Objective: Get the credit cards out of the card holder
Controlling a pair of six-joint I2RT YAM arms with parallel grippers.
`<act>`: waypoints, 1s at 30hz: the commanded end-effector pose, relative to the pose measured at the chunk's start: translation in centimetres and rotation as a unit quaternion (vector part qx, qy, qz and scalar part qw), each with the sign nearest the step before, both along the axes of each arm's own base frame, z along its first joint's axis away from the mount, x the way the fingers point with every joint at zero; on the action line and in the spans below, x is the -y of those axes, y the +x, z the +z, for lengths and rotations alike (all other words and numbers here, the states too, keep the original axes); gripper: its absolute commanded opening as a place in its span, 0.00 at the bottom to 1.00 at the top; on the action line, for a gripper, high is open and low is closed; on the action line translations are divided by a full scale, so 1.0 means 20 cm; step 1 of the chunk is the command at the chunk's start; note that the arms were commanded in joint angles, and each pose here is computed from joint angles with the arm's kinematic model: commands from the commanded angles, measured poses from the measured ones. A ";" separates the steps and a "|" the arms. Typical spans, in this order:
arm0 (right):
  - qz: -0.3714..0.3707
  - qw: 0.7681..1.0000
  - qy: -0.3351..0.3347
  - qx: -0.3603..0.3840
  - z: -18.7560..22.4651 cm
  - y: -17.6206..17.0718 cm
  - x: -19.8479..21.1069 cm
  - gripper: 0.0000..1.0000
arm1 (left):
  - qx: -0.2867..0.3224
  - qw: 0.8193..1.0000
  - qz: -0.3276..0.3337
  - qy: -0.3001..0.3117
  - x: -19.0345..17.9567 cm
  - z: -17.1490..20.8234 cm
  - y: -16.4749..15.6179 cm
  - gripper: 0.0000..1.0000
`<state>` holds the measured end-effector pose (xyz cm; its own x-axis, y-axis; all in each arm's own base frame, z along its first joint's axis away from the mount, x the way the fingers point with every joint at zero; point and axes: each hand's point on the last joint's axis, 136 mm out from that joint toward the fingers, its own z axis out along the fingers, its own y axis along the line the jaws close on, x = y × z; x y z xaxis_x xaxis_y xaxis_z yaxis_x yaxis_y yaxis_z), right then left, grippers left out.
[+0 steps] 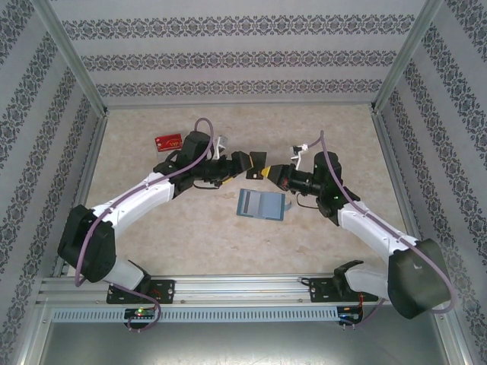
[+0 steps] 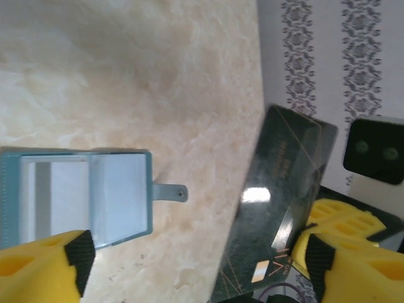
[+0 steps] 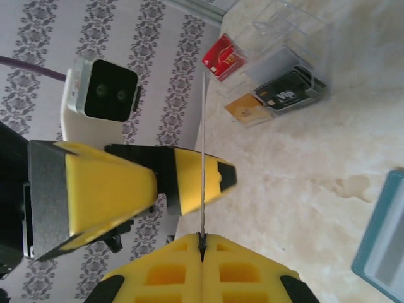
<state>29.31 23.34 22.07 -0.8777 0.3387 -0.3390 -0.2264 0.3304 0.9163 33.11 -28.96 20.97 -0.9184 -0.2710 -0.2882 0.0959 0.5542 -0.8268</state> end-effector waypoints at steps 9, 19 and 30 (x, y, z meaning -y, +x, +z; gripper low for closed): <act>0.054 0.997 0.058 0.014 0.18 0.03 -0.11 0.00 | 0.061 0.990 -0.030 -0.127 0.05 0.24 -0.02 0.71; 0.058 0.996 0.065 0.006 0.17 0.03 -0.12 0.00 | 0.076 0.986 -0.044 -0.144 0.04 0.30 0.01 0.31; 0.048 0.999 0.015 -0.021 0.03 0.07 -0.08 0.37 | 0.092 0.991 -0.042 -0.082 -0.02 0.22 0.06 0.00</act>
<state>30.37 25.11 22.69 -0.9257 0.2849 -0.2488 -0.1822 0.2406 0.9534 33.43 -29.50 24.43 -0.9115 -0.2624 -0.3169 0.2183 0.3445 -0.9131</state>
